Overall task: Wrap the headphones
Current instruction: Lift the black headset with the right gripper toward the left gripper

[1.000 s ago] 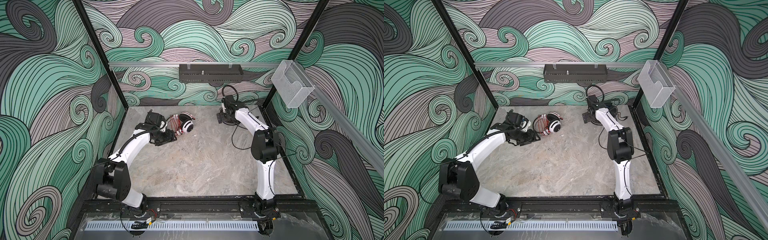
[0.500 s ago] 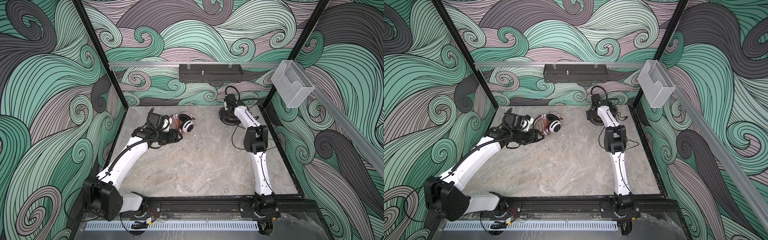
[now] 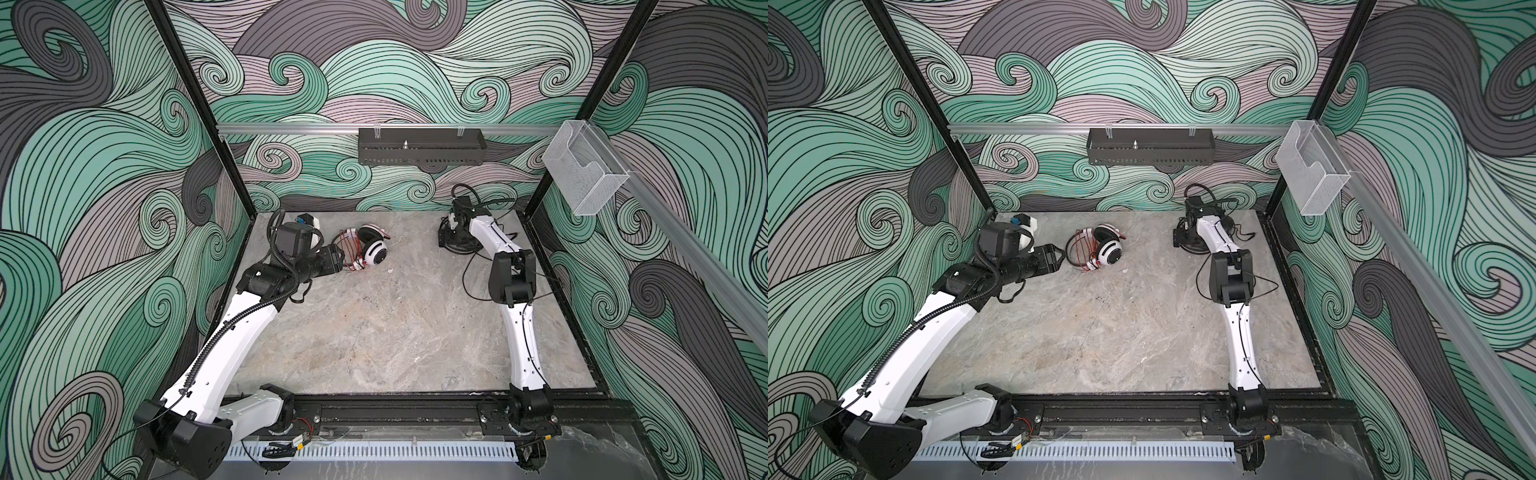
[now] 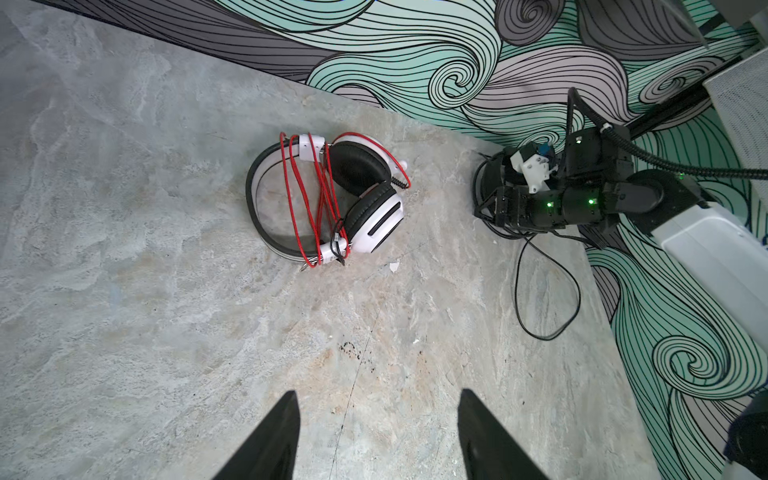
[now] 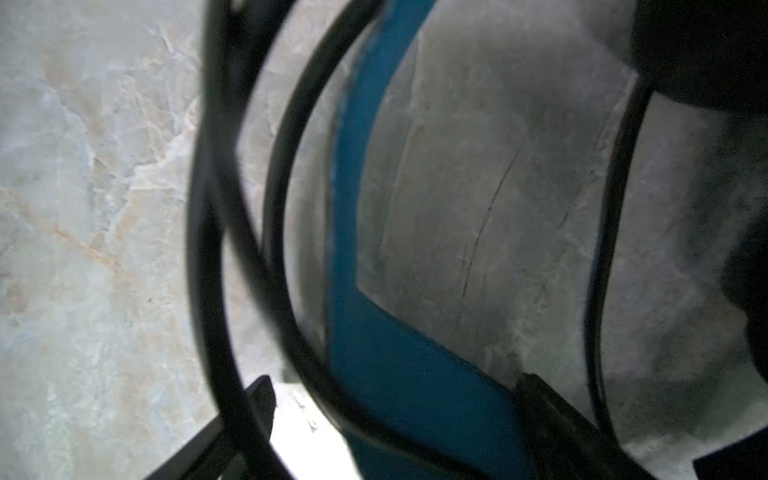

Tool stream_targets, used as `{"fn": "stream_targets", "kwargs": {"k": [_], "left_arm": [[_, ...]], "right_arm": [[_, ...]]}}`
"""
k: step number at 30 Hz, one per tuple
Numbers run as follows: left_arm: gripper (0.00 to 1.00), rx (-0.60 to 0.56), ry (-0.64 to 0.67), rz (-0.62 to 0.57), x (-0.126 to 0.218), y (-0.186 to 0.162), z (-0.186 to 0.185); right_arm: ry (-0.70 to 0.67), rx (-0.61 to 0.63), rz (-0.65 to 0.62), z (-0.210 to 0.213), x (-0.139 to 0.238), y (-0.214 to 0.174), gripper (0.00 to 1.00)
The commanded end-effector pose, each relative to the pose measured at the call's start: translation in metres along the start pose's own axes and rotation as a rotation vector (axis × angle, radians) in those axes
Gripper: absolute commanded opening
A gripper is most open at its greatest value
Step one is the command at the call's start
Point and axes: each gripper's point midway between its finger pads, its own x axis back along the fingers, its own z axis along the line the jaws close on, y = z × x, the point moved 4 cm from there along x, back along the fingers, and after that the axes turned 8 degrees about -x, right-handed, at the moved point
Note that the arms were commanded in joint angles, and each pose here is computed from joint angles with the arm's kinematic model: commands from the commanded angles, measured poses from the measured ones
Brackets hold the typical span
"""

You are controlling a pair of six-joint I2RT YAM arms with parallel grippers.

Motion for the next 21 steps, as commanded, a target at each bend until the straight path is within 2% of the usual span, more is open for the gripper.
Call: {"fn": "stream_targets", "kwargs": {"k": [1, 7, 12, 21], "left_arm": [[0.62, 0.026, 0.02, -0.044, 0.006, 0.006, 0.004], [0.62, 0.031, 0.034, -0.047, 0.009, 0.004, 0.01], [0.62, 0.052, 0.072, -0.03, 0.006, -0.001, 0.018], [0.61, 0.058, 0.077, 0.015, -0.006, -0.023, 0.026]], "right_arm": [[0.063, -0.09, 0.075, -0.005, 0.01, -0.012, 0.9], [0.127, -0.121, 0.102, -0.004, 0.013, -0.016, 0.9], [0.176, -0.155, 0.15, 0.002, 0.019, -0.033, 0.88], [0.278, -0.176, 0.233, 0.038, 0.045, -0.101, 0.87]]}}
